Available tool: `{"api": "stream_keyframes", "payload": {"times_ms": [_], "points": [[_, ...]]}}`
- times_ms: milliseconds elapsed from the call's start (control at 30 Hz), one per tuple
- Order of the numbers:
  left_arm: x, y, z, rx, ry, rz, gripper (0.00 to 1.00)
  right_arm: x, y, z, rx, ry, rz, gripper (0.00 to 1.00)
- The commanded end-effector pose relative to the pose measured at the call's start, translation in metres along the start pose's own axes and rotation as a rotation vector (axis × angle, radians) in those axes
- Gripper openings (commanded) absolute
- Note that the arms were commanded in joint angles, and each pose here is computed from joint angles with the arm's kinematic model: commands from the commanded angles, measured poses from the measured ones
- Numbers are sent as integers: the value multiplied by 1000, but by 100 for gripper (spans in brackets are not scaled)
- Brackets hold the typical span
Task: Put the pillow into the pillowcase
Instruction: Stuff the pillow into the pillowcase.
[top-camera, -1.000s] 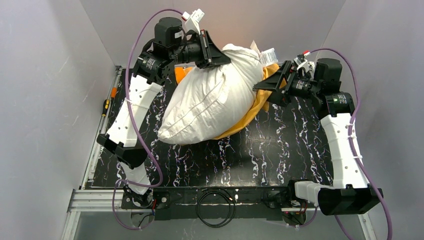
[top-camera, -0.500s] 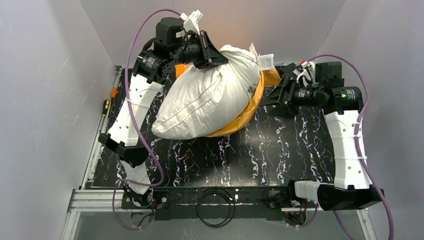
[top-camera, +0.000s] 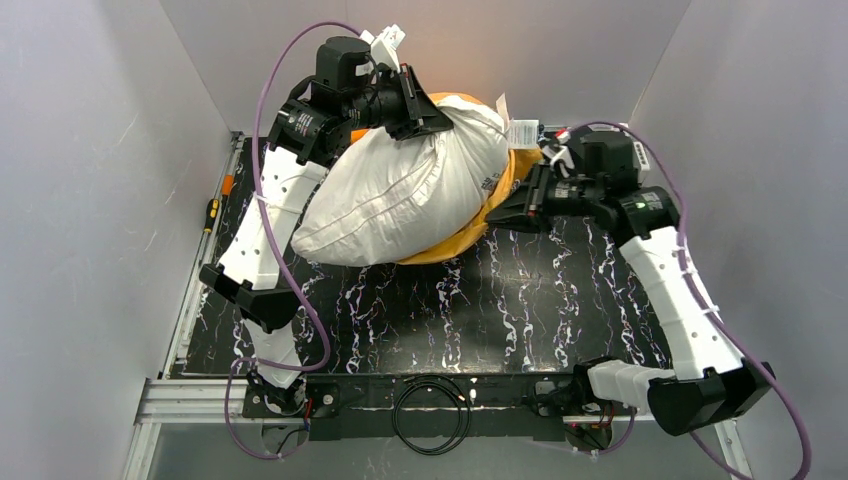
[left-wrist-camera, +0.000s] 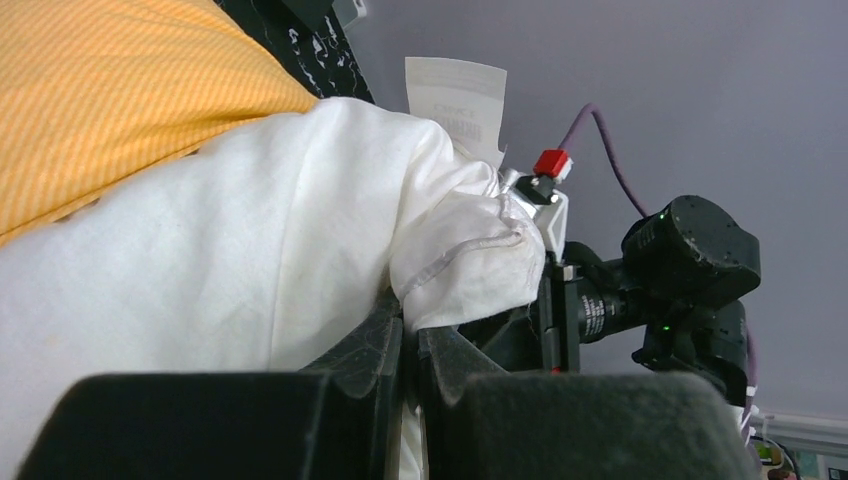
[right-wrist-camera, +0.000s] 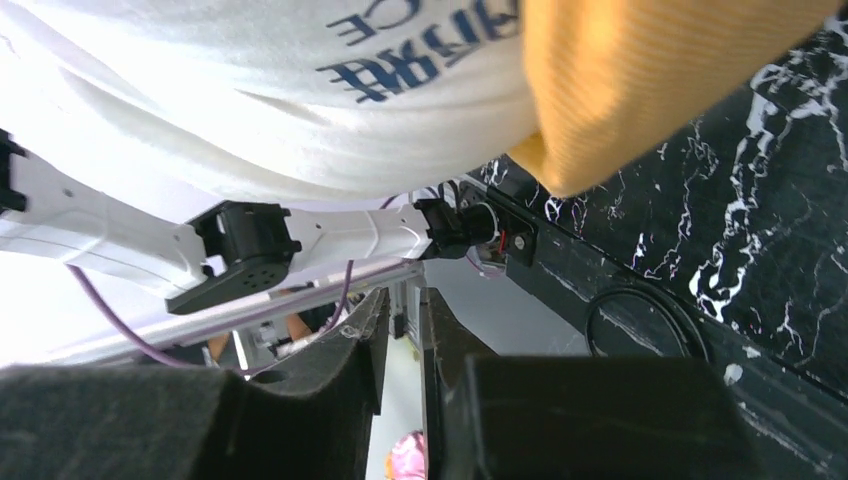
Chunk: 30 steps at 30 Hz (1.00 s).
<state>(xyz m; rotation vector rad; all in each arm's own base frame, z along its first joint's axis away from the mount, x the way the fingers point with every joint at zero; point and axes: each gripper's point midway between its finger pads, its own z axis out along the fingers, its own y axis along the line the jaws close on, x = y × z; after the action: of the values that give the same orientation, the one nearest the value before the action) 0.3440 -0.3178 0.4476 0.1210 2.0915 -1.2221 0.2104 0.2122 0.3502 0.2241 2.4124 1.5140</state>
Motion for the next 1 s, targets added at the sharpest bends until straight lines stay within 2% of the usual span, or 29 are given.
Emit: {"api": "stream_keyframes", "payload": {"times_ms": [0,133,300,433,500,667,833,967], "points": [[-29,-8,-10,13,-110,24,0,-13,26,40,-65,-57,-74,24],[-28,-11,-12,22,-109,18,0,-27,17,70,-15,-80,-114,19],[-29,-11,-16,15,-118,15,0,-58,-4,93,71,-170,-133,1],[-34,-19,-20,35,-142,7,0,-76,-62,97,315,-244,-132,1],[-37,-24,-22,51,-154,-7,0,-87,-83,93,392,-322,-146,1],[-38,-35,-24,96,-152,-43,0,-111,-94,98,381,-427,-194,1],[-34,-32,-23,90,-141,-46,0,-129,-65,113,255,-459,-244,25],[-32,-28,-22,78,-136,-48,0,-130,-51,111,225,-453,-262,56]]}}
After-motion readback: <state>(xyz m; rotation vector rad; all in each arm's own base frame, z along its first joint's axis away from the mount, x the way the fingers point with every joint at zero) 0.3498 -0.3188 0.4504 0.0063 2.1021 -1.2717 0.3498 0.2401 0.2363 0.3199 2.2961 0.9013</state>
